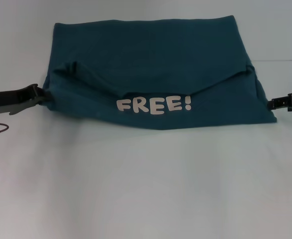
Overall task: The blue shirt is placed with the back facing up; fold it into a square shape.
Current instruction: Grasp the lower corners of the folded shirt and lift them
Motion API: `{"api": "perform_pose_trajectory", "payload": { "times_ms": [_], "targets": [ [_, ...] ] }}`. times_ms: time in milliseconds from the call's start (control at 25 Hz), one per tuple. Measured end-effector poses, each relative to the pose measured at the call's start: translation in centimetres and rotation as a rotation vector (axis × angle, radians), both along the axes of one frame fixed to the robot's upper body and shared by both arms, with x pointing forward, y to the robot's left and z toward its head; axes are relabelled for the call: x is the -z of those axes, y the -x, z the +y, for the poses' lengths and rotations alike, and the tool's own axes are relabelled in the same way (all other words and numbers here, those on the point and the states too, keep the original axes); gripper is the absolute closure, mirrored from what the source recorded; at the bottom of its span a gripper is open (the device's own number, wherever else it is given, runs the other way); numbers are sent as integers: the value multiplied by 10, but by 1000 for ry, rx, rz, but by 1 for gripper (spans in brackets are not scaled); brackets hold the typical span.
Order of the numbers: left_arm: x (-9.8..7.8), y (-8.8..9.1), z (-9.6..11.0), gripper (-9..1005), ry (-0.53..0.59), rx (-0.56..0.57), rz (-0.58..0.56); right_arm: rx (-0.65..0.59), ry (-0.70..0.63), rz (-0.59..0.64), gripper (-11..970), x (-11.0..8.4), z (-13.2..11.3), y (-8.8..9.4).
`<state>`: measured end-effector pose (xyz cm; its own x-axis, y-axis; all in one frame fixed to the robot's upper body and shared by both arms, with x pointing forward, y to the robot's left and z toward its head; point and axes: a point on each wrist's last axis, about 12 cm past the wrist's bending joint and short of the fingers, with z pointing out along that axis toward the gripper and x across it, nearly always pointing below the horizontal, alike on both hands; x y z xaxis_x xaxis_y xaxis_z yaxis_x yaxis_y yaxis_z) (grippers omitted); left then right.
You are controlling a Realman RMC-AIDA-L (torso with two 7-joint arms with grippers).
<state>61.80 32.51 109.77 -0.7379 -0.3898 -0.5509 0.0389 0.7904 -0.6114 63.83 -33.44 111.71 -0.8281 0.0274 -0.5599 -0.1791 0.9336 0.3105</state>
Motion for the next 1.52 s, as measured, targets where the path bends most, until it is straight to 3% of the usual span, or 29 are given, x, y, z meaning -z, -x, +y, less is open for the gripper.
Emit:
{"api": "perform_pose_trajectory", "payload": {
  "times_ms": [840, 1520],
  "targets": [
    [7, 0, -6, 967, 5, -11, 11, 7, 56, -18, 256, 25, 32, -10],
    [7, 0, -5, 966, 6, -15, 10, 24, 50, -9, 258, 32, 40, -9]
  ]
}}
